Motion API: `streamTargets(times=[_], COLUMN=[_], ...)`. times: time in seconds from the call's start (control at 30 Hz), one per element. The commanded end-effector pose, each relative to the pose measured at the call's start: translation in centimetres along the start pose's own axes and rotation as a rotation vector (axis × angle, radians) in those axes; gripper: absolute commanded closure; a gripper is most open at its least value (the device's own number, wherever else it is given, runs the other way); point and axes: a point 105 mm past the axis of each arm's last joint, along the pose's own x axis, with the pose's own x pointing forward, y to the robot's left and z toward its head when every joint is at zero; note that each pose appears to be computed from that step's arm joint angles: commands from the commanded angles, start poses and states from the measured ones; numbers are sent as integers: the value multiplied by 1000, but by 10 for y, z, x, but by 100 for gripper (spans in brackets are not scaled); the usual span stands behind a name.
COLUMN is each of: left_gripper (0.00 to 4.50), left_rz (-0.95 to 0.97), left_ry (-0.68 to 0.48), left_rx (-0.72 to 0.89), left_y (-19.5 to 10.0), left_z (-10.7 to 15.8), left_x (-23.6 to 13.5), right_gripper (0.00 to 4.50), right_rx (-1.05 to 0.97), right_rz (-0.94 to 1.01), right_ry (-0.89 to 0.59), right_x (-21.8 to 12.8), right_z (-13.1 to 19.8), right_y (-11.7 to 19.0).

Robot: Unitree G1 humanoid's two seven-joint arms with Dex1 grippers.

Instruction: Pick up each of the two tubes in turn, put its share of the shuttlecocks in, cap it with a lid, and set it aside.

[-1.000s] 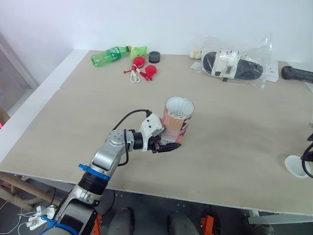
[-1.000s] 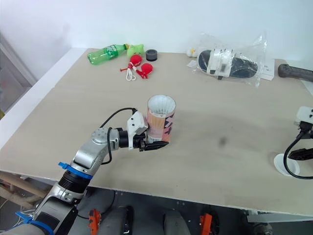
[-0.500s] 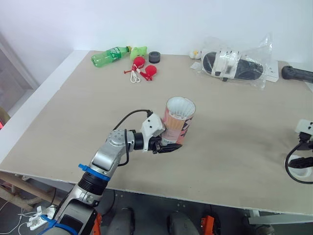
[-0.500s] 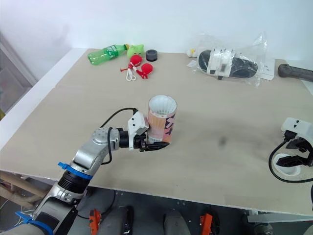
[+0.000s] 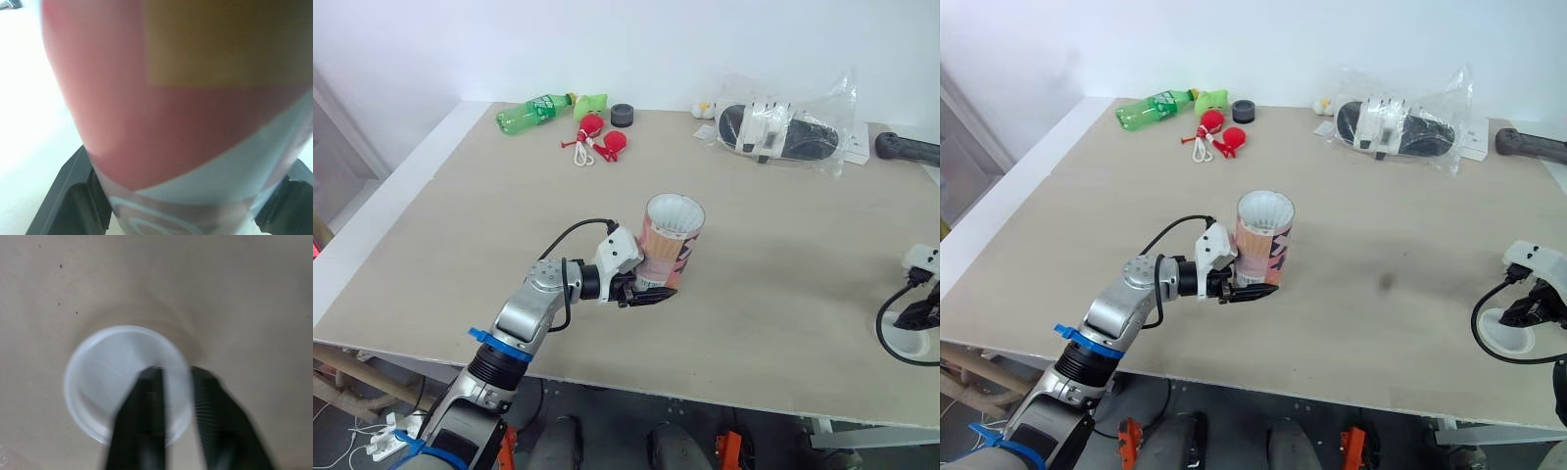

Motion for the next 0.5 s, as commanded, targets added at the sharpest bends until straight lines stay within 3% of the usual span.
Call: streamTargets(times=[0.03, 0.3, 0.5], left_gripper=[153, 153, 153], left_rz=[-10, -5, -21], left_ry=[-41, -41, -34], left_rx=[44, 43, 40], left_y=[-3, 0, -2], left_z=[16, 15, 10], left_x=[0, -1, 4], right_gripper=[445, 445, 445], right_rx=[13, -81, -358], right_rz=[4, 91, 87], right_ry=[-21, -107, -262], right_x=[-6, -18, -53], right_z=[0, 18, 84], right_y=[0, 9, 31])
